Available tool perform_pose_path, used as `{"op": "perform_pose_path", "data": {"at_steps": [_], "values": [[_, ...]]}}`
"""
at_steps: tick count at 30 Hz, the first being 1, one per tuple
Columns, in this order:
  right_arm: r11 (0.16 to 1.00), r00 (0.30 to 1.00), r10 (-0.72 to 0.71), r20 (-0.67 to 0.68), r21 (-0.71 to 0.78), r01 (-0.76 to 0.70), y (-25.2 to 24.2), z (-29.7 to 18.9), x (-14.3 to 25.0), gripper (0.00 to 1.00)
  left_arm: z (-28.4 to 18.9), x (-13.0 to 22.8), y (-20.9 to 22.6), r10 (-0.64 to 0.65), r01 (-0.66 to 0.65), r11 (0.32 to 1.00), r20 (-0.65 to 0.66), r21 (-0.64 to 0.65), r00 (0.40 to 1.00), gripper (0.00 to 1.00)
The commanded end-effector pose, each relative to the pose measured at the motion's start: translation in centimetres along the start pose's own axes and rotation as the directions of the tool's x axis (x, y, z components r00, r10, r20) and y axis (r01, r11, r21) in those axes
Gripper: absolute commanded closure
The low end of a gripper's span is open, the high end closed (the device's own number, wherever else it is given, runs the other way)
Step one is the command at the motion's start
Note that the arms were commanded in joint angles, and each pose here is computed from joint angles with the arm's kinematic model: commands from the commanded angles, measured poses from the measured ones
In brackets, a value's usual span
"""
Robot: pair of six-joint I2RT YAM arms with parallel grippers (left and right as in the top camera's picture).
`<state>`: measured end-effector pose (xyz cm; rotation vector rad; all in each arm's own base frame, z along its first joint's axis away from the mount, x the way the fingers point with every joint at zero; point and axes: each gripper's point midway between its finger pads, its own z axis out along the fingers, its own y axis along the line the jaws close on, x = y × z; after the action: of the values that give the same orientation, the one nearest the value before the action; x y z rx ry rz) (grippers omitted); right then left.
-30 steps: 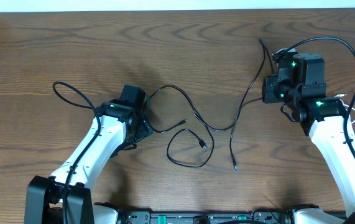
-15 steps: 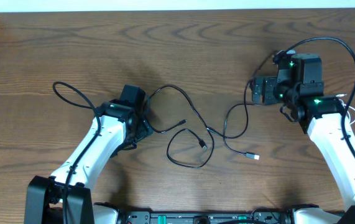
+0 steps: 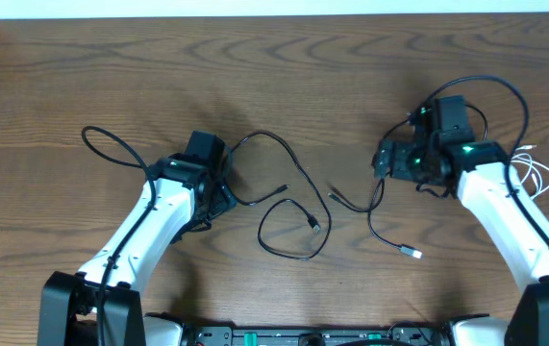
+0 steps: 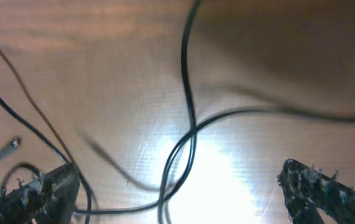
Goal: Untangle cables
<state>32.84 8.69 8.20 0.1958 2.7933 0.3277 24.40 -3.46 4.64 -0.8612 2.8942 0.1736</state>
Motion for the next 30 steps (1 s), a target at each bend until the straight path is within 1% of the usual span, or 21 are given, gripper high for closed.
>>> {"op": "perform_pose_path", "data": {"at_steps": [1,5,14,16,21,26,27,30], "values": [[0.999,0.997,0.041,-0.066,0.010,-0.041,0.8,0.9,1.5,0.01,0.2,-0.2,0.2,-0.008,0.008,1.000,0.000,-0.015,1.000,0.02],[0.998,0.990,0.060,-0.124,0.024,-0.057,1.8,2.0,3.1,0.01,0.2,-0.2,0.2,-0.008,0.008,1.000,0.000,-0.015,1.000,0.02],[0.998,0.976,0.038,-0.214,0.050,-0.028,3.0,4.4,5.7,0.01,0.2,-0.2,0.2,-0.008,0.008,1.000,0.000,-0.015,1.000,0.02],[0.996,0.967,0.068,-0.244,0.075,-0.051,2.8,5.1,6.5,0.01,0.2,-0.2,0.2,-0.008,0.008,1.000,0.000,-0.015,1.000,0.02],[0.975,0.933,0.198,-0.300,0.157,-0.156,1.9,7.1,8.1,0.01,0.2,-0.2,0.2,-0.008,0.008,1.000,0.000,-0.015,1.000,0.02],[0.964,0.909,0.232,-0.345,0.208,-0.167,0.9,9.1,9.4,0.01,0.2,-0.2,0.2,-0.008,0.008,1.000,0.000,-0.015,1.000,0.02],[0.963,0.908,0.233,-0.348,0.210,-0.166,0.9,9.4,9.5,0.04,0.2,-0.2,0.2,-0.008,0.008,1.000,0.000,-0.015,1.000,0.02],[0.964,0.904,0.234,-0.358,0.206,-0.168,0.9,10.0,9.7,0.38,0.2,-0.2,0.2,-0.008,0.008,1.000,0.000,-0.015,1.000,0.02]]}}
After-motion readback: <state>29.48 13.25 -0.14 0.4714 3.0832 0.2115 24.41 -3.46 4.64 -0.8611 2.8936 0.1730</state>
